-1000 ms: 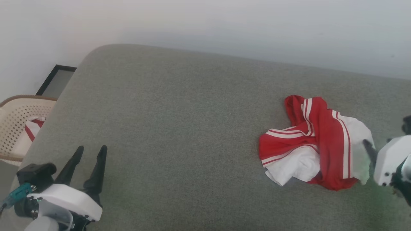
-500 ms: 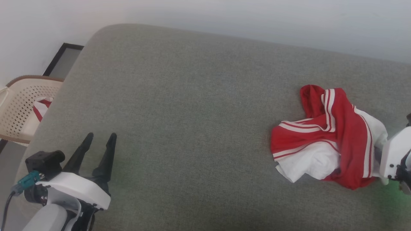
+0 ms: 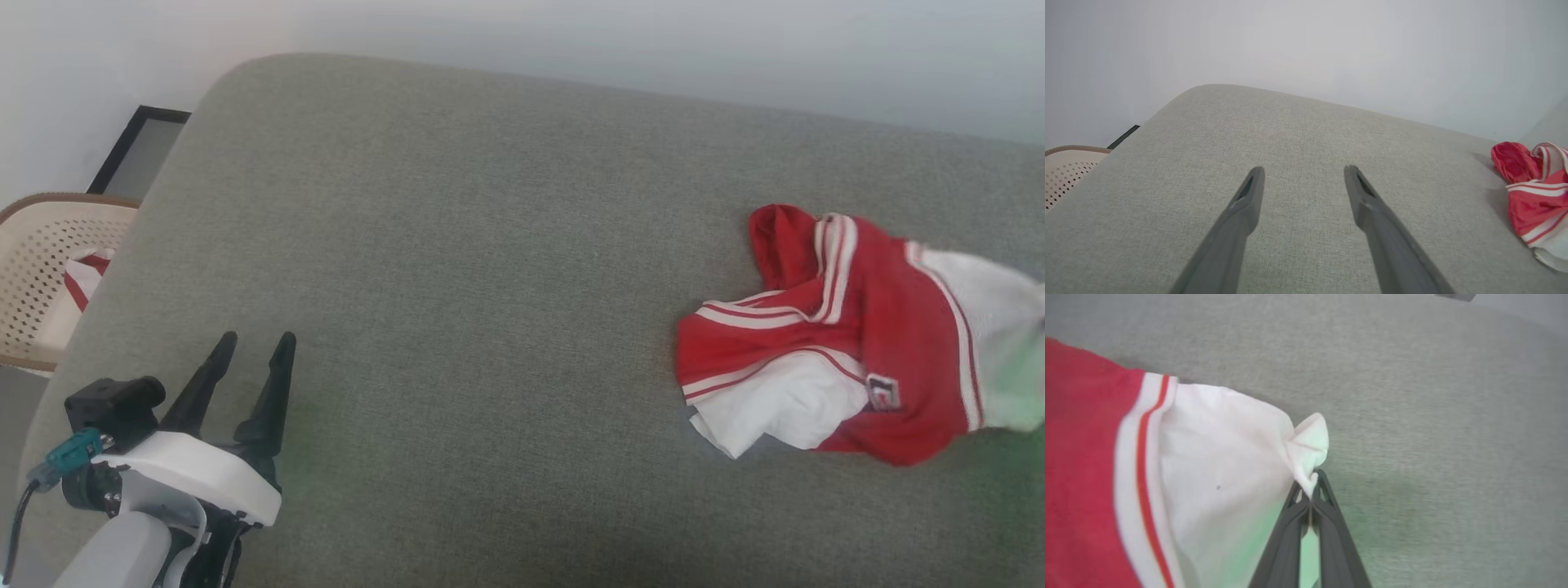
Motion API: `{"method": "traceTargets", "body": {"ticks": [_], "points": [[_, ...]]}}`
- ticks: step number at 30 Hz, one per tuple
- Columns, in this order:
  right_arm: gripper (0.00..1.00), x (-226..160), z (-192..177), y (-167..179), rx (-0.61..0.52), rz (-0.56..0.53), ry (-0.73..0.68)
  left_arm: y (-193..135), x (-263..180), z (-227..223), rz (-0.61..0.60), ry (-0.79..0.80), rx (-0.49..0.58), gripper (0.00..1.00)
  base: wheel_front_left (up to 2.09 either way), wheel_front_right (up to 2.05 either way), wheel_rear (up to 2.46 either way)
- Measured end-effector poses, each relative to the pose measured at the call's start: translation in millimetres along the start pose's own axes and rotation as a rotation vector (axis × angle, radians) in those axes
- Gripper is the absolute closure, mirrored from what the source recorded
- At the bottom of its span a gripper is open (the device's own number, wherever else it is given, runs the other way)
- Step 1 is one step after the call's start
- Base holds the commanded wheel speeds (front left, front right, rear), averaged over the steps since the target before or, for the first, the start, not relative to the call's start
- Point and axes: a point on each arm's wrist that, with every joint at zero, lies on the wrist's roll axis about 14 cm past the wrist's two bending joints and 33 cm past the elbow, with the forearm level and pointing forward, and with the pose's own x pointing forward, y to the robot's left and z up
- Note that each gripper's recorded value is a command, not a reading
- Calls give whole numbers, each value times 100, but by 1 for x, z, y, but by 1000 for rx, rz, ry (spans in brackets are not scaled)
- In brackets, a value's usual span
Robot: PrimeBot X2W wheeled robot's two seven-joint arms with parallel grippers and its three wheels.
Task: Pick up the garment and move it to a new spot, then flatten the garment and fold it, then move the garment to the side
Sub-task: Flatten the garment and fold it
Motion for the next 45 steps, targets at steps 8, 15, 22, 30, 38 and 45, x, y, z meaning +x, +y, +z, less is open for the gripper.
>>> {"method": "traceTargets", "body": {"ticks": [8,15,22,30,38,45], "points": [[100,-17,-12,-65,32,-149,26,-6,7,-1,-21,3,5,0,0,0,0],[100,-13,-68,-73,89,-183,166,-10,12,-2,-35,11,14,0,0,0,0],[0,-8,-73,-63,112,-168,158,-19,19,-2,-73,25,32,0,0,0,0],[0,-22,-47,-57,120,-147,30,-46,34,18,-177,26,70,0,0,0,0],[0,-61,-4,-56,110,-145,-244,-97,44,30,-330,91,76,0,0,0,0],[0,-101,24,-47,87,-146,-496,-143,49,33,-457,179,96,0,0,0,0]]}}
